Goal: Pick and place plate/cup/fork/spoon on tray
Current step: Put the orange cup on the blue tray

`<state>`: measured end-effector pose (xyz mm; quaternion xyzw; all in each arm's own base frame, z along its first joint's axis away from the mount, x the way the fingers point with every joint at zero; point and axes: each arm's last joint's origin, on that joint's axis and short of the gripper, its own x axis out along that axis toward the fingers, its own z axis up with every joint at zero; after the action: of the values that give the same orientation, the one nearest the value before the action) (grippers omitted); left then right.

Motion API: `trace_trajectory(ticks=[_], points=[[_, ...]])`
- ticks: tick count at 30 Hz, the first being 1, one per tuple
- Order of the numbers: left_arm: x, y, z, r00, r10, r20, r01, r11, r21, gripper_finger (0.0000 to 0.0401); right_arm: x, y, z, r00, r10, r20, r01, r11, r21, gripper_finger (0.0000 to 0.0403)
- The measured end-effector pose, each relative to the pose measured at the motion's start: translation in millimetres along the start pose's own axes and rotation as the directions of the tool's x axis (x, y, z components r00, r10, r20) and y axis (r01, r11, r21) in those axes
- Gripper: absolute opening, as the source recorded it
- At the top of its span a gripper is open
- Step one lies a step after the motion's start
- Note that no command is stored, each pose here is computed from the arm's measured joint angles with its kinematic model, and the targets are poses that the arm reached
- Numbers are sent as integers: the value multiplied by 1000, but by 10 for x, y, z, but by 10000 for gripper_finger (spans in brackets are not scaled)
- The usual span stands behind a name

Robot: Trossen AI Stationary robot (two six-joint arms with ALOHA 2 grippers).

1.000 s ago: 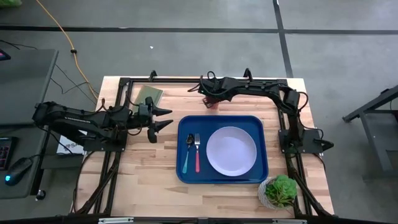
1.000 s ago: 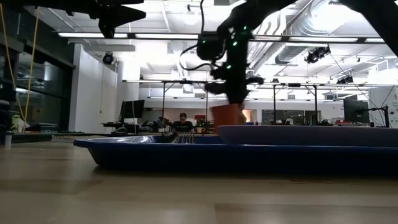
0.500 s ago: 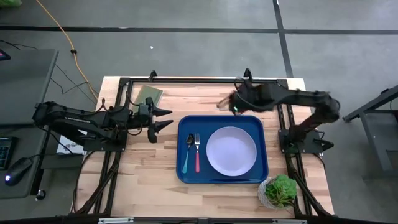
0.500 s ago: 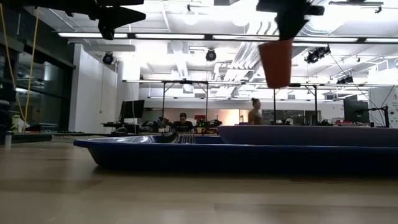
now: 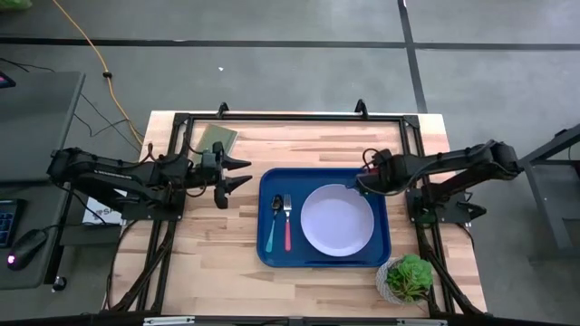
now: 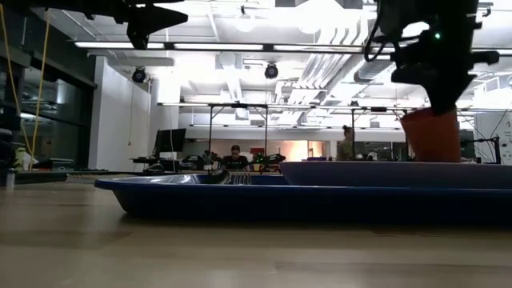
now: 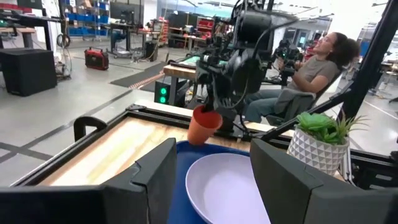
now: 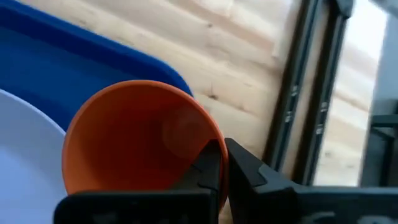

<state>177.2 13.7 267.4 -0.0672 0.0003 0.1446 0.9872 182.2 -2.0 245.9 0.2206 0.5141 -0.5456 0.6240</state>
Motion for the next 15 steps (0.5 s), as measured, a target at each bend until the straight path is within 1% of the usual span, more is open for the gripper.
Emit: trace_trajectory(ticks=[3, 9, 15], points=[[0, 0, 0, 1000, 0, 0, 0, 1000, 3, 186, 69, 40, -48, 998, 55, -5, -55, 998, 11, 0], [0, -1, 0, 1000, -5, 0, 5, 1000, 1, 186, 76, 146, -48, 987, 163, -4, -163, 987, 4, 0], [0, -3, 0, 1000, -9, -1, 9, 1000, 2, 186, 38, 260, -6, 958, 285, 8, -285, 958, -7, 0]])
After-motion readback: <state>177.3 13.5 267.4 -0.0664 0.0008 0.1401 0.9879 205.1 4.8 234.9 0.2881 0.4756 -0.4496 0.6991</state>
